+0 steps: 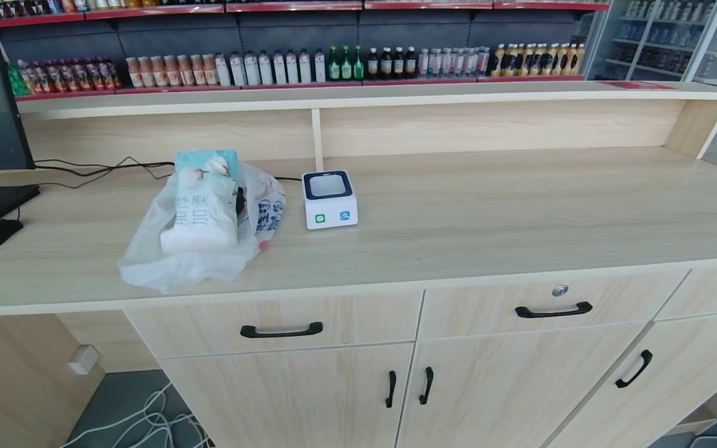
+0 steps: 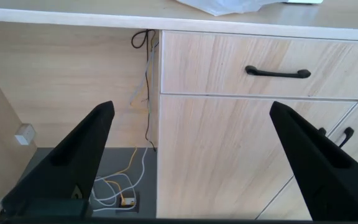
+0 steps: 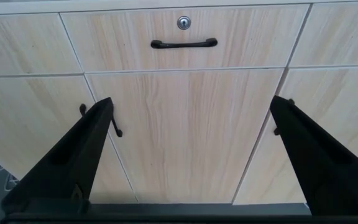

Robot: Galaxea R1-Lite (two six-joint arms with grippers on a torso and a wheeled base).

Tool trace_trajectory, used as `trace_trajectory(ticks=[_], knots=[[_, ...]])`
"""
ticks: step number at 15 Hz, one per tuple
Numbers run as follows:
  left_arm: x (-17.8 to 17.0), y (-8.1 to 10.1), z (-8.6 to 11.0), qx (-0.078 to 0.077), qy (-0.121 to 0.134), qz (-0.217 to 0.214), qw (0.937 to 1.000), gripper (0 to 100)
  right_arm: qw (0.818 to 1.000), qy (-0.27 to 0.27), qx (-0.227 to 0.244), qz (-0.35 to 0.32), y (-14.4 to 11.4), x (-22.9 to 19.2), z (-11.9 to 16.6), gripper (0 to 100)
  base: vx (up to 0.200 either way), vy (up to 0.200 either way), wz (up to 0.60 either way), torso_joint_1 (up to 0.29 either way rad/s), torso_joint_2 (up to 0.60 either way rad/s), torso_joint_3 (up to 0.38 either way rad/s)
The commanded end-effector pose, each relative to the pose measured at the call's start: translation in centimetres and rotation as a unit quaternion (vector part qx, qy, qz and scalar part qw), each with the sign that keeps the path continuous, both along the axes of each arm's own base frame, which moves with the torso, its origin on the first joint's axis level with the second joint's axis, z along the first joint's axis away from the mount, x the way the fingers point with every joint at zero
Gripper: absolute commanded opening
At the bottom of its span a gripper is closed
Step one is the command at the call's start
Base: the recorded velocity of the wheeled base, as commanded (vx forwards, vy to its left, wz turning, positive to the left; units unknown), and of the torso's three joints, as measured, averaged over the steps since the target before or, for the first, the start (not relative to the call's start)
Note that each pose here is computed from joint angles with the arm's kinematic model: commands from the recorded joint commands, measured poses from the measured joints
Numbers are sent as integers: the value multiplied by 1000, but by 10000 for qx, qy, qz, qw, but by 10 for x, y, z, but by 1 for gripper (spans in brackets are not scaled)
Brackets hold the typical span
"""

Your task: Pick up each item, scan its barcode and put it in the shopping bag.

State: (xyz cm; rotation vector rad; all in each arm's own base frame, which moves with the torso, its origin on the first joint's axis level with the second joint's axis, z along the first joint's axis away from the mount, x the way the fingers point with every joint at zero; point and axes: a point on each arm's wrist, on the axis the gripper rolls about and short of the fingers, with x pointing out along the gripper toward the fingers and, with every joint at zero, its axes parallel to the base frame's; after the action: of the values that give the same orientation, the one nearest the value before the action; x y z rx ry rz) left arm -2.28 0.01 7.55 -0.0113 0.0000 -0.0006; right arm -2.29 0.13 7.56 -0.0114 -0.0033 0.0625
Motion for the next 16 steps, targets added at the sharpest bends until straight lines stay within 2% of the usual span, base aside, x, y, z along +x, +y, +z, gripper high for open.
trace_trajectory(ticks=[1, 10, 16], knots=[[0, 0, 0, -5, -8, 3, 10000, 100, 10000, 8, 10, 2, 0, 0, 0, 100, 0, 0, 0, 0, 0, 0], [0, 0, 0, 10, -8, -4, 10000, 100, 10000, 8, 10, 2, 0, 0, 0, 100, -200, 0, 0, 1, 3, 4], [0, 0, 0, 26, -8, -4, 10000, 100, 10000, 8, 10, 9, 0, 0, 0, 100, 0, 0, 0, 0, 0, 0]])
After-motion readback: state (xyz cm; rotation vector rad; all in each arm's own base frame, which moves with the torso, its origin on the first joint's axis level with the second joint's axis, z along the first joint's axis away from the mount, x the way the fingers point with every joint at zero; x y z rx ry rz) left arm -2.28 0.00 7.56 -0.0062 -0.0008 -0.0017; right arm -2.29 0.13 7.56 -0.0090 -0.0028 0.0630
